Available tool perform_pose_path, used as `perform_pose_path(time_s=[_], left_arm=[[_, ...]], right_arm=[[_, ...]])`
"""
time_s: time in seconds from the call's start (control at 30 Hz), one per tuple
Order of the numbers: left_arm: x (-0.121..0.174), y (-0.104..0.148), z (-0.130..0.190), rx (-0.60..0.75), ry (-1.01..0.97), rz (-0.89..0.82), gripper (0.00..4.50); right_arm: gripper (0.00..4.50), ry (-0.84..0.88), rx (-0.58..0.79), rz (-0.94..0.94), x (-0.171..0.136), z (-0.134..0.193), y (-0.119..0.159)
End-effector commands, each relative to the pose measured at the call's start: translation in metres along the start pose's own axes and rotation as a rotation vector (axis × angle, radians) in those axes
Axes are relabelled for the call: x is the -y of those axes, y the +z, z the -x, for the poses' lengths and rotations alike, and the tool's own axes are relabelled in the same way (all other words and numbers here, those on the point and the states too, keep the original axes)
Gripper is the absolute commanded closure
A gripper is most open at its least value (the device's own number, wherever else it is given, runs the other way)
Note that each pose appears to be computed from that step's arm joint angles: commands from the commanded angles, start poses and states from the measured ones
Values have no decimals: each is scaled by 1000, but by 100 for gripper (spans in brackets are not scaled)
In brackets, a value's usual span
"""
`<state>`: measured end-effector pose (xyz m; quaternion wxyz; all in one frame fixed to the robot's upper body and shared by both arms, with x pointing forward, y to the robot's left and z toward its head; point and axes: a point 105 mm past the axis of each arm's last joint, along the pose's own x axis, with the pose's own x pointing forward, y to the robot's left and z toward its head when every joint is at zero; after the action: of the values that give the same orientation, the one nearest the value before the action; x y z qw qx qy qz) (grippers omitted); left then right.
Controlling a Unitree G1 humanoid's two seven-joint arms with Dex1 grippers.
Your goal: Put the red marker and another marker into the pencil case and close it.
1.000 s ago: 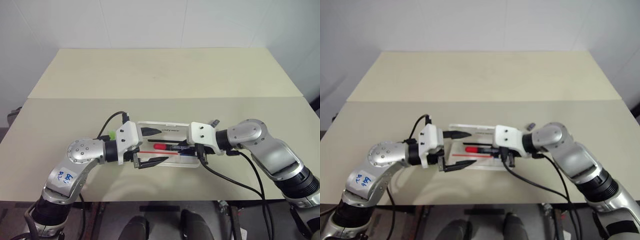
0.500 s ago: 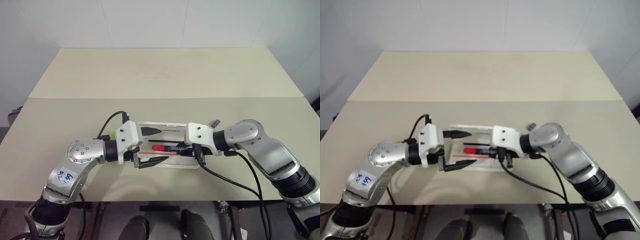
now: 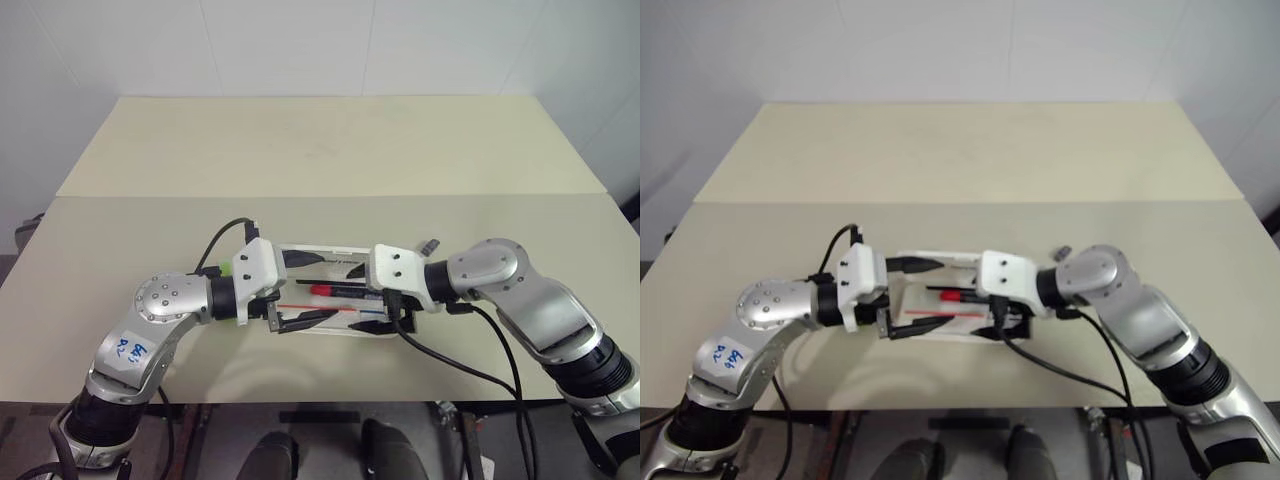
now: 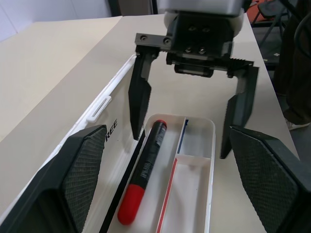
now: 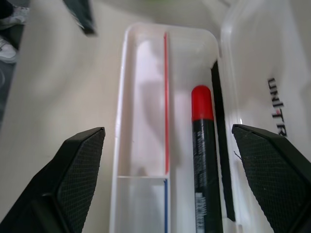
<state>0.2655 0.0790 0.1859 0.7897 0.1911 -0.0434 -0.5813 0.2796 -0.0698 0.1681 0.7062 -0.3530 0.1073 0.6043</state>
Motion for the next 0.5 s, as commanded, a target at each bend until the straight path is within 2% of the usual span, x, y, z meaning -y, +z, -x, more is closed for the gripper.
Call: perform_pose_path(time_s=[0.03,0.5], left_arm=[[0,9,-2,32,-7,-39,26],[0,7,-3,34,-36,-34,26]], right_arm=[[3,-18,17,29,0,12,8],[3,-21,-33,-11,-10,40,3]])
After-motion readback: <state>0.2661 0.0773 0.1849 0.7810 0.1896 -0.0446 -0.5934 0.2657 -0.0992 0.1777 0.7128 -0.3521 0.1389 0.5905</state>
